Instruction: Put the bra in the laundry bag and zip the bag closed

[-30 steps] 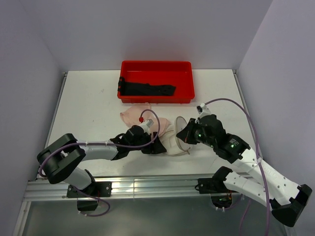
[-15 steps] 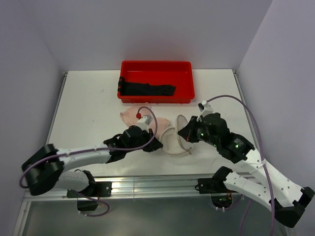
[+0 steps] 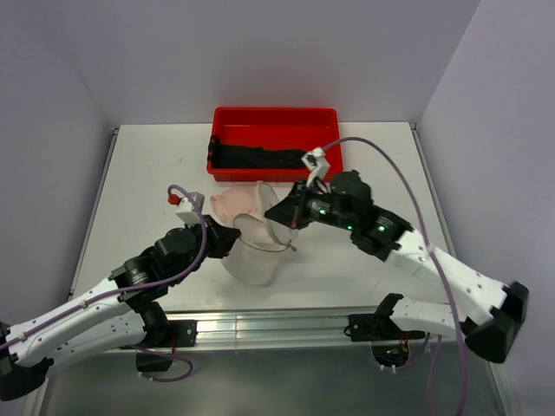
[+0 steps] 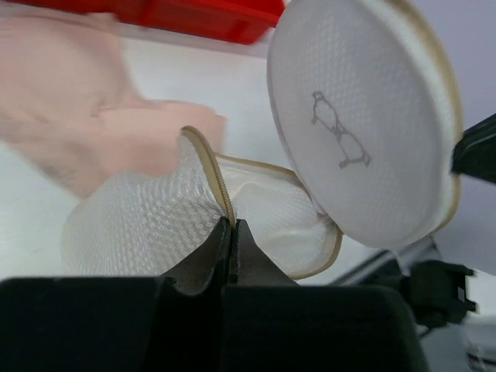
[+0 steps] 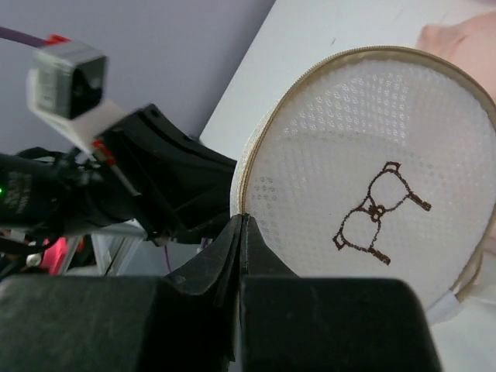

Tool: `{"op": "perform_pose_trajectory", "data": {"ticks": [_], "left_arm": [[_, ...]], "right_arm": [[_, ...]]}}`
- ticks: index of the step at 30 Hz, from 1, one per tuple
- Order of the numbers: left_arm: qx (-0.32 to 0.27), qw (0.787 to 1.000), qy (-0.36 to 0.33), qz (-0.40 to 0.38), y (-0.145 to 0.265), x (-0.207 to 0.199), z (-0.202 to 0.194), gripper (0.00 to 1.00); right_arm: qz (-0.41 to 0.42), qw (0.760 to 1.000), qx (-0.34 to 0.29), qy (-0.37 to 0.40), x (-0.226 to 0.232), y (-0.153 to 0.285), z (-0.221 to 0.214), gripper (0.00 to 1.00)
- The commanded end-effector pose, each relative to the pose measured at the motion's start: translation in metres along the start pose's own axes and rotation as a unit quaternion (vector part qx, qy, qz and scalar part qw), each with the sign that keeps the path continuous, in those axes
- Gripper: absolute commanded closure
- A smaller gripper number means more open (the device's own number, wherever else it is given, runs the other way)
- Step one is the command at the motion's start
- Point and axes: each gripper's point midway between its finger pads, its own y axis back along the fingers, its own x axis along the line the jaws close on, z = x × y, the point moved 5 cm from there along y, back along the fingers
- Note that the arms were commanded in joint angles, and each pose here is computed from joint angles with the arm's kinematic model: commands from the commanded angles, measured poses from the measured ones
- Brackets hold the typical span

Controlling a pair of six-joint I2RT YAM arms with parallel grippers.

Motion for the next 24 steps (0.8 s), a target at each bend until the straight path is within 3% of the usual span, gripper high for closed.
{"op": "perform_pose_trajectory", "data": {"ticks": [1,7,10,13,16,19,20,24], "left_arm": [[-0.055,0.992,-0.009,0.114,0.025,0.041,0.017,1.0],[-0.119,0.973,0.063,0.189,0.06,0.083,0.02,1.0],[-0.121,0.968,0.09,0.201,0.066,0.097,0.009,1.0],[-0.117,0.963,0.111,0.216,0.067,0.11,-0.004,0.93],[-0.123,0.956,0.144,0.223,0.07,0.118,-0.011,0.8],[-0.129,0.951,0.168,0.225,0.075,0.122,-0.011,0.55],[-0.129,0.952,0.169,0.219,0.076,0.121,-0.012,0.4],[-0.133,0.955,0.173,0.202,0.078,0.117,-0.007,0.2]], "right_arm": [[0.101,0.995,-0.007,-0.001,0.043,-0.028,0.013,1.0],[0.13,0.991,-0.007,-0.043,0.048,-0.065,0.0,1.0],[0.117,0.993,0.011,-0.033,0.045,-0.075,-0.013,1.0],[0.095,0.994,0.01,-0.047,0.03,-0.081,-0.024,1.0],[0.08,0.994,0.029,-0.063,0.015,-0.089,-0.041,1.0],[0.069,0.994,0.051,-0.073,0.002,-0.094,-0.056,1.0],[0.063,0.994,0.054,-0.074,-0.002,-0.094,-0.06,1.0],[0.055,0.995,0.041,-0.073,-0.005,-0.087,-0.06,1.0]]}}
